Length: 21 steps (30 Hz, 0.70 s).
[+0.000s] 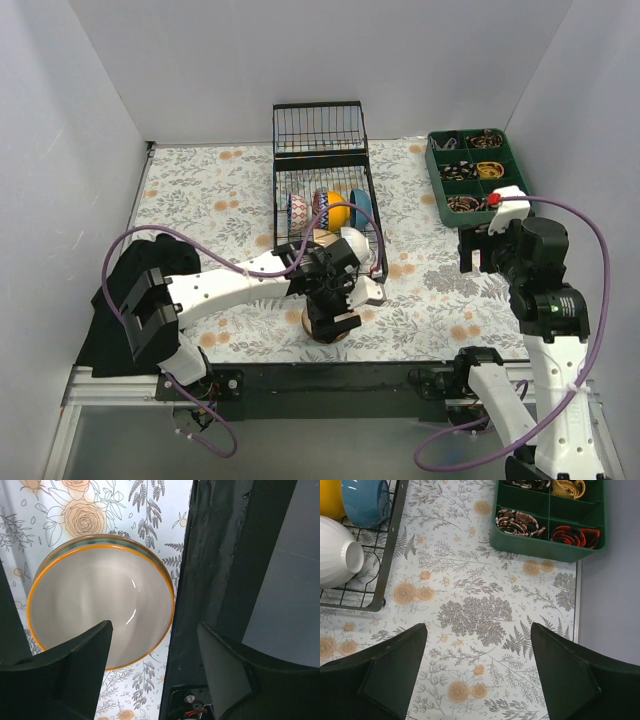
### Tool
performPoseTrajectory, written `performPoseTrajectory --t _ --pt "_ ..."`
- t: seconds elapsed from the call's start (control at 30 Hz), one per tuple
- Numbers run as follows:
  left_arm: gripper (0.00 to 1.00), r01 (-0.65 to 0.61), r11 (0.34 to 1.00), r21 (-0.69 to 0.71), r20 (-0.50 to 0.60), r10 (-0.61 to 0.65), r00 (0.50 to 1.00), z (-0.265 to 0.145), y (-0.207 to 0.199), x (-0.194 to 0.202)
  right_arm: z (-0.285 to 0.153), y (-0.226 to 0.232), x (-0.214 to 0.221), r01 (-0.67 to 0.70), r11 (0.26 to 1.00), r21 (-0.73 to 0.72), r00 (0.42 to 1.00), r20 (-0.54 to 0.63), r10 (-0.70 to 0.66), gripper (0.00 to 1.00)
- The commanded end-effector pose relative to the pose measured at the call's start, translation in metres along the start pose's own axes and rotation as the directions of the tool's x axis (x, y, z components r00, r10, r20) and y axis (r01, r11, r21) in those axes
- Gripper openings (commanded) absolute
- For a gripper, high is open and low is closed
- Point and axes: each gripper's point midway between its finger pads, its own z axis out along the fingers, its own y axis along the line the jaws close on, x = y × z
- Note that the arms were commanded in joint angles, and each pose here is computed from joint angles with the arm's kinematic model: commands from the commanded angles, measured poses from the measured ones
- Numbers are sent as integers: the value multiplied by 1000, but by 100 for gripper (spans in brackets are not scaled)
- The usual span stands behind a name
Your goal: Load the bowls into the dish rack
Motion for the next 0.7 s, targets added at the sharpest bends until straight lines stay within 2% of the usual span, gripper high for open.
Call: performPoseTrajectory --t 0.0,0.13,0.27,0.53,0.67 --pt "68 4 1000 -23 -12 -4 1000 10 5 0 -5 -3 5 -29 999 19 999 34 28 93" --pt "68 13 1000 -1 -23 -13 1000 16 4 -2 -6 -5 14 -73 997 28 997 26 73 93" --pt "67 9 999 39 -92 -5 996 25 2 9 -4 -5 20 -97 995 28 995 25 96 93" --pt "65 29 995 91 -113 -19 993 34 -5 15 -4 -7 21 -131 991 28 991 24 130 93" --pt "62 40 982 185 -105 -21 994 37 -20 12 -3 -8 23 -130 991 35 991 16 130 93"
